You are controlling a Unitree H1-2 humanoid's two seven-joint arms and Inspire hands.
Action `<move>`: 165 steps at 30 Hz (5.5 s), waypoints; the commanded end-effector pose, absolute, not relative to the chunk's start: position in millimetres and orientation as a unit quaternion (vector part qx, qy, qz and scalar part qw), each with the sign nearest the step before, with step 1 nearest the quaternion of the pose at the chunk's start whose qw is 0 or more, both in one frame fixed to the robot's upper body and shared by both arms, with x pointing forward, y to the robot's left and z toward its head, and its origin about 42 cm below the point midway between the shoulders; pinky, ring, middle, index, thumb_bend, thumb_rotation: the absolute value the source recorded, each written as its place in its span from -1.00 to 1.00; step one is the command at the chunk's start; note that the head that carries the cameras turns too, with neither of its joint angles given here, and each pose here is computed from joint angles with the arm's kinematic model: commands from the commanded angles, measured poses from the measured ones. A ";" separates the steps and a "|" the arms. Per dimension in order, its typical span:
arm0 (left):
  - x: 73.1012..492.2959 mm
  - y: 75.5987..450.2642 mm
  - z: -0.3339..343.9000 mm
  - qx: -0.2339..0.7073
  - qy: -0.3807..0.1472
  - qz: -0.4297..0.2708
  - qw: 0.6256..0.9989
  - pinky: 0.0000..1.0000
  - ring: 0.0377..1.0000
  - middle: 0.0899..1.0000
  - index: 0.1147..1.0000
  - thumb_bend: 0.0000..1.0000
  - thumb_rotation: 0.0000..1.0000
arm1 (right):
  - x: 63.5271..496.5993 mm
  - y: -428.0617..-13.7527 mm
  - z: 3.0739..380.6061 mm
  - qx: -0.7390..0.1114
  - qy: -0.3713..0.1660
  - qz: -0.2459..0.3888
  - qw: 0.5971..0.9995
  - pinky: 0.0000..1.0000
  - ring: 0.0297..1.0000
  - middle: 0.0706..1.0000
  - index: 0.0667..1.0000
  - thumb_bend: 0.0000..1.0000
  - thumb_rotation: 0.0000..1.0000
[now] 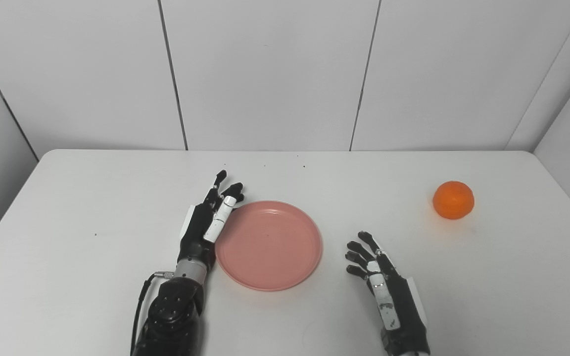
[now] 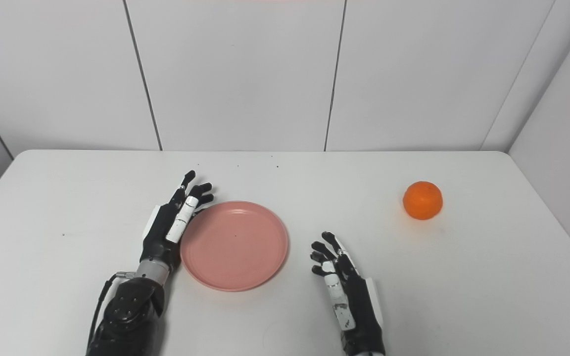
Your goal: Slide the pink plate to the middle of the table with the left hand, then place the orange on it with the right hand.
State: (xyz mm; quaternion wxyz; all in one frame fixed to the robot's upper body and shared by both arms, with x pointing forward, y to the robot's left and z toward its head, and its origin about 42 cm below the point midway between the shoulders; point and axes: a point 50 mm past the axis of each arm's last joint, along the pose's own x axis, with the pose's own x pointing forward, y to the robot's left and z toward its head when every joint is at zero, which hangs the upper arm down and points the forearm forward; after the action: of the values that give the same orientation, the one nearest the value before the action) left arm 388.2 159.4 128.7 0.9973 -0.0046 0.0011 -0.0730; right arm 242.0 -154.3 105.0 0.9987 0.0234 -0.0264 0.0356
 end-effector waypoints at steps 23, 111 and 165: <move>394.2 156.5 126.7 -0.052 0.030 -0.059 0.996 0.53 0.72 0.75 0.97 0.49 0.72 | 233.7 -174.6 144.6 -0.047 -0.117 -0.047 0.991 0.50 0.52 0.50 0.48 0.23 0.81; 381.5 150.7 115.8 -0.063 0.047 -0.085 0.993 0.47 0.71 0.74 0.90 0.42 0.76 | 407.5 -331.4 260.5 -0.632 -0.170 -0.105 0.748 0.65 0.63 0.59 0.52 0.50 0.61; 368.2 148.5 117.1 -0.074 0.056 -0.087 0.992 0.55 0.72 0.75 0.90 0.41 0.77 | 447.4 -366.5 208.9 -0.608 -0.035 -0.081 0.789 0.22 0.41 0.44 0.43 0.48 0.28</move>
State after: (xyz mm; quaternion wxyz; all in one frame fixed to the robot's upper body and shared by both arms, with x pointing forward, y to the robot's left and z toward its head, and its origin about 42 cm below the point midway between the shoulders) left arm 377.4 152.0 134.1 0.9939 -0.0669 0.0103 -0.0869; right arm 443.8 -356.2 188.4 0.7932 -0.6059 -0.0239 -0.0558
